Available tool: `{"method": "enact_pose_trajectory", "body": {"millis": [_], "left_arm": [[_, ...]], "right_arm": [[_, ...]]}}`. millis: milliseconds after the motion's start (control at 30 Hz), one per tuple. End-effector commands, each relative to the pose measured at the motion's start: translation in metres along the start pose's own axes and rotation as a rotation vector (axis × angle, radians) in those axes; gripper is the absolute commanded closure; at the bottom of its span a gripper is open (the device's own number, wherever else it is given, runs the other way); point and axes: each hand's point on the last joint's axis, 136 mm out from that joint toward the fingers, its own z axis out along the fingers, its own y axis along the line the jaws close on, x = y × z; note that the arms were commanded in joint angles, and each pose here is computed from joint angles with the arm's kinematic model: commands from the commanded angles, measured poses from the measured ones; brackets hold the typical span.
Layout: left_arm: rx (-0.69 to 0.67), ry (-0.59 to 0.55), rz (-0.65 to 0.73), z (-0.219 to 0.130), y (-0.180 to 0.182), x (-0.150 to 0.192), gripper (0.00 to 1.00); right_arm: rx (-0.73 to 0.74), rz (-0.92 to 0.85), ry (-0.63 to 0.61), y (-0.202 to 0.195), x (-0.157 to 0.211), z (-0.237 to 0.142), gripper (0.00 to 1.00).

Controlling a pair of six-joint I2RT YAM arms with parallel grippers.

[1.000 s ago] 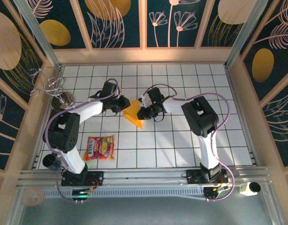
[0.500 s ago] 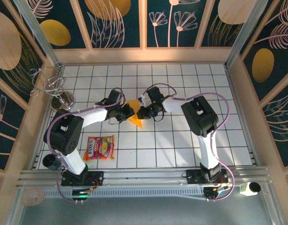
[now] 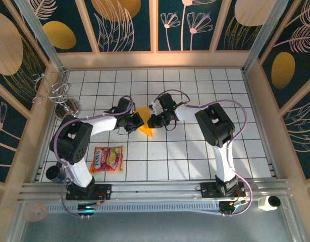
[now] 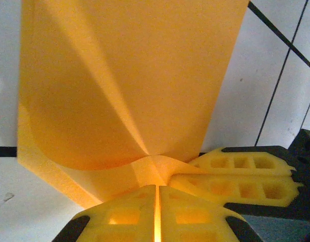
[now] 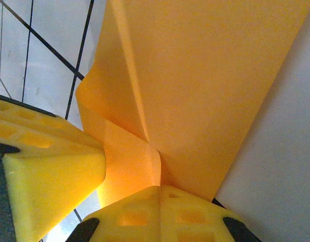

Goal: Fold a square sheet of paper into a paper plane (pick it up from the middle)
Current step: Third fold the triangle at the center of the table.

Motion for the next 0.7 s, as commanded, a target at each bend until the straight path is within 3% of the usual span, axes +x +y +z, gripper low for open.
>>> {"method": "enact_pose_trajectory", "body": {"millis": [0,667], "left_arm": [[-0.056,0.015,-0.032,0.004,0.016,0.007,0.9],[-0.095,0.016,-0.044,0.007,0.03,0.011,0.9]], "right_arm": [[0.055,0.041,0.029,-0.014,0.006,0.007,0.98],[0.07,0.06,0.042,-0.019,0.01,0.009,0.95]]}}
